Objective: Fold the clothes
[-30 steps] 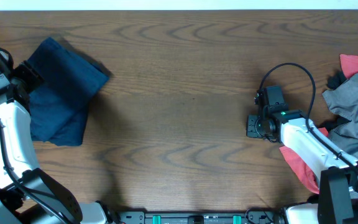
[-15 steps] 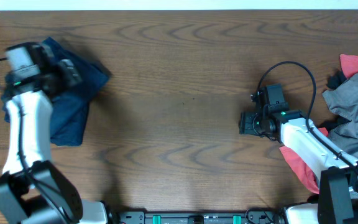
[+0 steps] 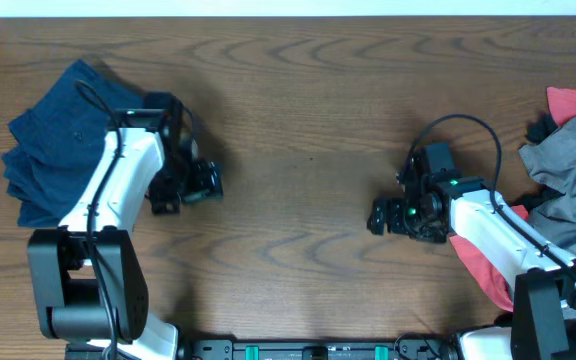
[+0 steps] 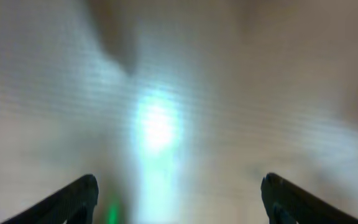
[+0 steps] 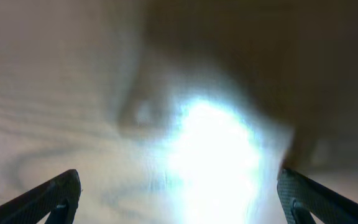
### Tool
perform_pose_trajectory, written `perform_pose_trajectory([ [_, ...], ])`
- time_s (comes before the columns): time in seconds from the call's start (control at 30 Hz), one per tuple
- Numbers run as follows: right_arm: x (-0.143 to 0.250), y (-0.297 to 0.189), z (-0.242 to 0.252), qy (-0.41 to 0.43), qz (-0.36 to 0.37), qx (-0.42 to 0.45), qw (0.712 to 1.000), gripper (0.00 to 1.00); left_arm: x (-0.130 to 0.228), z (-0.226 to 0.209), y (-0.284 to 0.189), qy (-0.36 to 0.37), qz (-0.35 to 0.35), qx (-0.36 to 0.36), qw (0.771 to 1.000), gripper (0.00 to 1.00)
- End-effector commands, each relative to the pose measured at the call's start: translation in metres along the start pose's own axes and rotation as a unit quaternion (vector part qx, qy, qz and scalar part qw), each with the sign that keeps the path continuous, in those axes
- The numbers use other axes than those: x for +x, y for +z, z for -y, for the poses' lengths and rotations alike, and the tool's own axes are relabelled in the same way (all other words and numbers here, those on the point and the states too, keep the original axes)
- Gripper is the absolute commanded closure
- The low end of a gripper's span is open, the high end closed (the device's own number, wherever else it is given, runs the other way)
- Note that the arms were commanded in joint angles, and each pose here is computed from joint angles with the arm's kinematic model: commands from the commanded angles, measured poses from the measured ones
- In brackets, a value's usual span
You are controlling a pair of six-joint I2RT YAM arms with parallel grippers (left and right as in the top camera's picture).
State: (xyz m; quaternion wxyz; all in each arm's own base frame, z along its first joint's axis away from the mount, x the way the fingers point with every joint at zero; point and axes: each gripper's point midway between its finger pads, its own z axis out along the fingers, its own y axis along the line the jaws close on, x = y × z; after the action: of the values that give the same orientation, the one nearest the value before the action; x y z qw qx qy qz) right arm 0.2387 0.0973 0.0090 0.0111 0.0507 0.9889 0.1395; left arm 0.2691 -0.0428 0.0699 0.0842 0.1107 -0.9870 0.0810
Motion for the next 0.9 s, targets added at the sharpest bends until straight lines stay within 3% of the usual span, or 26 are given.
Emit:
perform_pose_trajectory([
  [0.0,0.02,-0.001,-0.002,0.039,-0.042,-0.007,0.998,0.01,0.029,0.002,0.0,-0.007,-0.053,-0.016,0.998,0.15],
  [0.17,0.054,-0.007,-0.001,0.061,-0.112,-0.006,0.992,0.01,0.065,0.003,-0.004,0.007,-0.113,-0.04,0.993,0.15],
  [0.33,0.048,-0.023,0.001,0.053,-0.072,0.004,0.996,0.01,0.074,0.014,-0.017,0.041,-0.063,-0.029,0.997,0.15],
  [0.57,0.017,-0.085,-0.005,0.005,0.125,0.026,0.992,0.01,0.072,0.028,-0.063,0.102,0.149,0.021,0.983,0.15],
  [0.67,0.014,-0.117,-0.013,-0.021,0.211,0.027,0.977,0.01,0.078,0.026,-0.085,0.124,0.248,0.046,0.96,0.15],
  [0.83,0.02,-0.162,-0.016,-0.023,0.329,0.022,0.944,0.01,0.097,0.015,-0.119,0.149,0.4,0.069,0.902,0.14],
  [0.87,0.021,-0.168,-0.016,-0.025,0.345,0.022,0.938,0.01,0.099,0.012,-0.125,0.147,0.427,0.07,0.89,0.04],
])
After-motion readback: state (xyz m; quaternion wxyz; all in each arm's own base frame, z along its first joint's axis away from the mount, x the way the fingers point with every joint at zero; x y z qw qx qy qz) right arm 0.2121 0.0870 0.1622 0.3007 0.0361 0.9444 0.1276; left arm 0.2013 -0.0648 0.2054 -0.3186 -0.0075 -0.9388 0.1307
